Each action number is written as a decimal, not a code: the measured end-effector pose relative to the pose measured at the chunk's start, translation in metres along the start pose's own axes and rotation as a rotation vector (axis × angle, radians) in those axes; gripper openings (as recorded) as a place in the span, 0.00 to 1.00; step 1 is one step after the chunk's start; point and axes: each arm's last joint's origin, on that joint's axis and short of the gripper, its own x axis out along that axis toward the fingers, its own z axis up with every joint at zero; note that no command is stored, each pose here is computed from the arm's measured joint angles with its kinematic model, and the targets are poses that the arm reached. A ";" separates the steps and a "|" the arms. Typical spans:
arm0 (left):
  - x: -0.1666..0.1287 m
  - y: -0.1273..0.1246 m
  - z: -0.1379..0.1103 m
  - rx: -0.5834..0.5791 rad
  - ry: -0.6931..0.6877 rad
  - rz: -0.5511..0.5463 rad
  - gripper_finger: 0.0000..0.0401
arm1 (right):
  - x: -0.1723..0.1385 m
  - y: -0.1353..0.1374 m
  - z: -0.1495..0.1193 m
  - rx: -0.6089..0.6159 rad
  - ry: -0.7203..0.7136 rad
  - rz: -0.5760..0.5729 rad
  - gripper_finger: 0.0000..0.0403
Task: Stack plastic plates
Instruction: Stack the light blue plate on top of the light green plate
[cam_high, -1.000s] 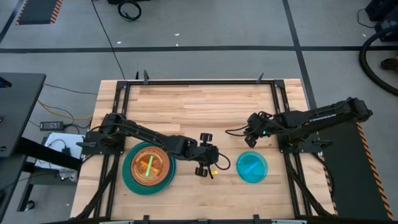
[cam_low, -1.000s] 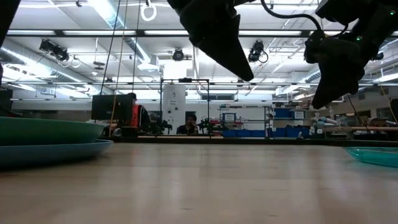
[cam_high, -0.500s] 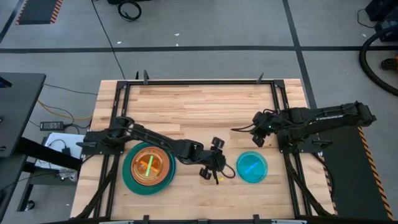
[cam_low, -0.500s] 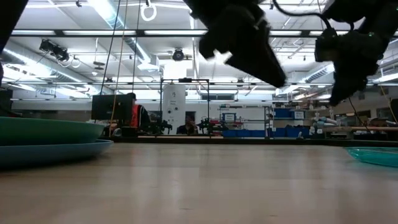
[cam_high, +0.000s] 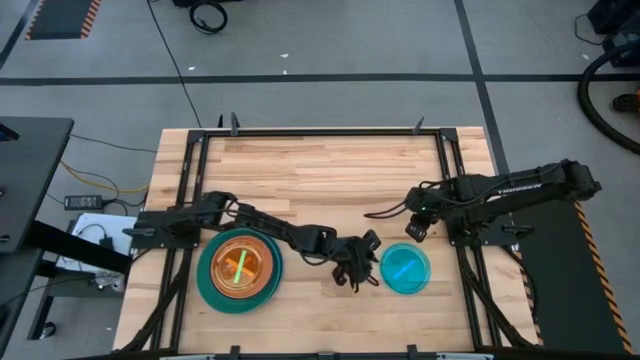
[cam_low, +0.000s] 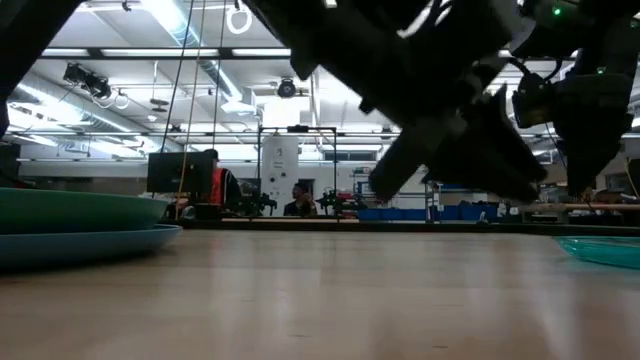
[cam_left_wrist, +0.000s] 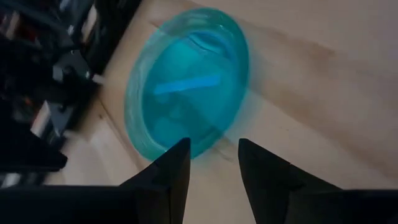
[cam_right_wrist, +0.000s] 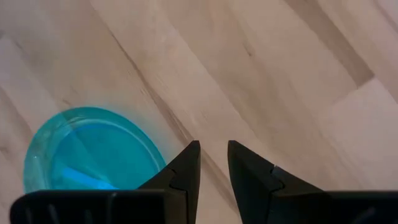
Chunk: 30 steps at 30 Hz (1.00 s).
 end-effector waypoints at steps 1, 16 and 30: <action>0.004 -0.002 -0.002 0.032 -0.011 0.006 0.36 | 0.001 0.000 0.000 0.007 0.009 -0.002 0.23; 0.032 -0.004 -0.024 0.198 -0.144 0.033 0.36 | 0.002 0.007 -0.004 0.061 -0.006 0.003 0.23; 0.037 0.002 -0.039 0.204 -0.187 0.003 0.36 | 0.001 0.007 -0.013 0.117 0.105 0.002 0.23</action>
